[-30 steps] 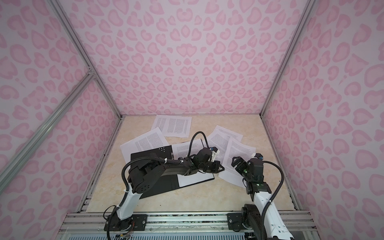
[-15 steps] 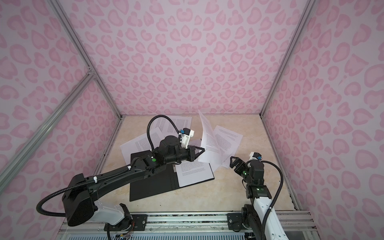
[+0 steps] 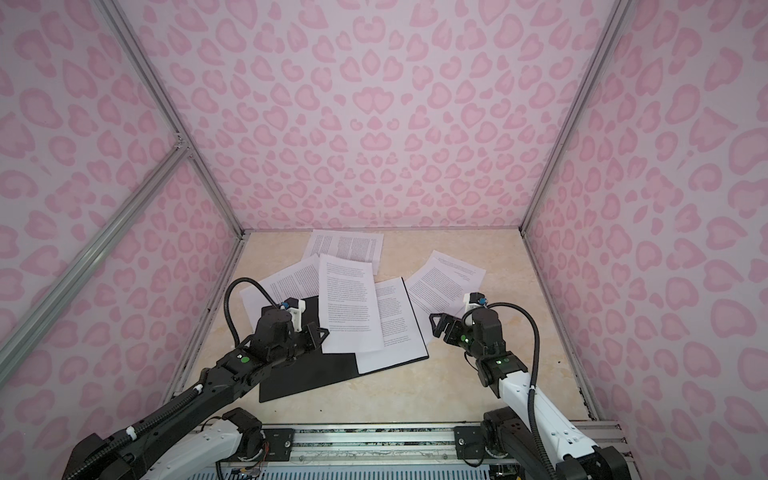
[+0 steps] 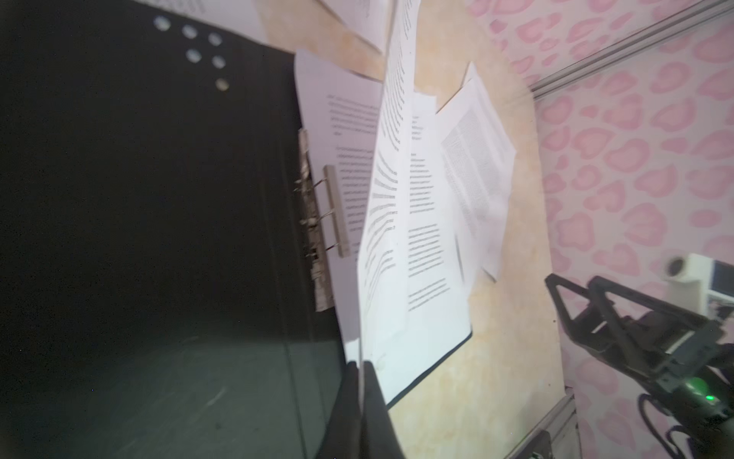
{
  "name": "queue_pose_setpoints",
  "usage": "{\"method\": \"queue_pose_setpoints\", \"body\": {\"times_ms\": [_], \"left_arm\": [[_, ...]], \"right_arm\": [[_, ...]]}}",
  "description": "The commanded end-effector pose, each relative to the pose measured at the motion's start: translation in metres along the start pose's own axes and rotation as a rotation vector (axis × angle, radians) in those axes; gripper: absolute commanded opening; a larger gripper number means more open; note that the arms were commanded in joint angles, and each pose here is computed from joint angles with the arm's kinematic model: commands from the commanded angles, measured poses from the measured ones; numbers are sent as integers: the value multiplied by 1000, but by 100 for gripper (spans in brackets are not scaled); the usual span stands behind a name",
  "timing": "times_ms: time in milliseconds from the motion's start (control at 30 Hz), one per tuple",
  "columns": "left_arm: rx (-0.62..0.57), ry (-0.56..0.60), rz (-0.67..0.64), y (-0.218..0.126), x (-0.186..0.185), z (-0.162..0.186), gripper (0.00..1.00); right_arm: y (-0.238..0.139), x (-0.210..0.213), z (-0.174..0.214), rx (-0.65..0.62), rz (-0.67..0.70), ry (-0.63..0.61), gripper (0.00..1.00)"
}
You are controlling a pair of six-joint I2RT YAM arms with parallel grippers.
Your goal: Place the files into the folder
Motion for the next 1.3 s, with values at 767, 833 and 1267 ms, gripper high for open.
{"method": "queue_pose_setpoints", "body": {"times_ms": [767, 833, 1267], "left_arm": [[127, 110, -273, 30, 72, 21, 3], [129, 109, -273, 30, 72, 21, 3], [134, 110, -276, 32, 72, 21, 3]], "right_arm": [[122, 133, 95, 541, -262, -242, 87], [128, 130, 103, 552, -269, -229, 83], [127, 134, 132, 616, -377, -98, 54]]}}
Point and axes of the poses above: each gripper's point midway between its finger pads, its own y axis out along the fingers, its own x axis along the line the jaws close on, z = x × y, the point moved 3 cm from there along -y, back along the fingers
